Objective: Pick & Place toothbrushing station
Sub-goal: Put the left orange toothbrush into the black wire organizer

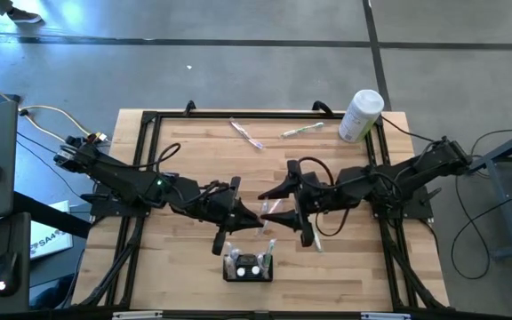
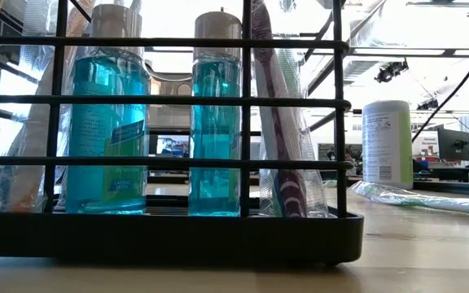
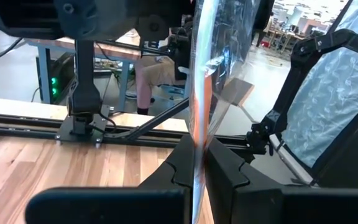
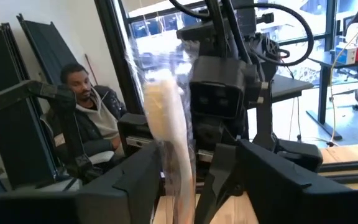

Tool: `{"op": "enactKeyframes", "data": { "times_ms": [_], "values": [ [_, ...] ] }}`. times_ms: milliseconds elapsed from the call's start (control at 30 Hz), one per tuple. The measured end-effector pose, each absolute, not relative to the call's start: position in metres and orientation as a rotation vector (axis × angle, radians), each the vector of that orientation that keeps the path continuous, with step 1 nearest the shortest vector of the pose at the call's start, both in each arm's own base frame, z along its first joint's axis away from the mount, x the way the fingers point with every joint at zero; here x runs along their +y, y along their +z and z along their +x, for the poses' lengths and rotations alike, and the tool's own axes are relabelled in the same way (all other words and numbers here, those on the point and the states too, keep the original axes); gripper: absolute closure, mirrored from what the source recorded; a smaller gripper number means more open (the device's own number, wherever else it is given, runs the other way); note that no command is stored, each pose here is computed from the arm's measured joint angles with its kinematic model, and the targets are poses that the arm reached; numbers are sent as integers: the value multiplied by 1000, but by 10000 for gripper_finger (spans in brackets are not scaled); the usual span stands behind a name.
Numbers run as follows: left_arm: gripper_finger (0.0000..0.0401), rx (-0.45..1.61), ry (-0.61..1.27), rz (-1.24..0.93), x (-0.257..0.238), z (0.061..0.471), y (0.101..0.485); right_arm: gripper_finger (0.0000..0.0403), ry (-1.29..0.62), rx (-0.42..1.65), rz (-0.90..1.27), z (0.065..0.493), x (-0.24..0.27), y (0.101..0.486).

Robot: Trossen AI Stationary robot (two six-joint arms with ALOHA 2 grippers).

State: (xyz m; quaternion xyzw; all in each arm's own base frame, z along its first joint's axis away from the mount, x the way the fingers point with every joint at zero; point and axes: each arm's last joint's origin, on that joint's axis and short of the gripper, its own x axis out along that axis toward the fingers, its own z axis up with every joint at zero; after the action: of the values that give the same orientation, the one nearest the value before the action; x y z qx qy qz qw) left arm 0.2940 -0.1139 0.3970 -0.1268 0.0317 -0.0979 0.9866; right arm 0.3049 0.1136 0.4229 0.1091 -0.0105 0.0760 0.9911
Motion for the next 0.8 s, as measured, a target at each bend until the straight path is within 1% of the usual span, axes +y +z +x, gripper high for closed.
{"op": "enactKeyframes", "data": {
  "times_ms": [167,267,367,400,500,633,800],
  "values": [
    [390,64,-196,-255,-114,294,397,268,153,-25,170,305,114,423],
    [390,64,-196,-255,-114,294,397,317,156,-26,156,305,114,423],
    [390,64,-190,-262,-113,294,397,375,163,-25,153,305,114,423],
    [389,64,-182,-278,-113,294,397,386,167,-25,141,305,114,423],
    [364,72,-154,-310,-113,294,396,390,175,-24,139,305,114,423],
    [302,75,-144,-315,-112,294,396,393,176,-23,139,305,114,423],
    [233,89,-146,-378,-112,294,395,395,195,-5,135,298,120,424]
  ]
}}
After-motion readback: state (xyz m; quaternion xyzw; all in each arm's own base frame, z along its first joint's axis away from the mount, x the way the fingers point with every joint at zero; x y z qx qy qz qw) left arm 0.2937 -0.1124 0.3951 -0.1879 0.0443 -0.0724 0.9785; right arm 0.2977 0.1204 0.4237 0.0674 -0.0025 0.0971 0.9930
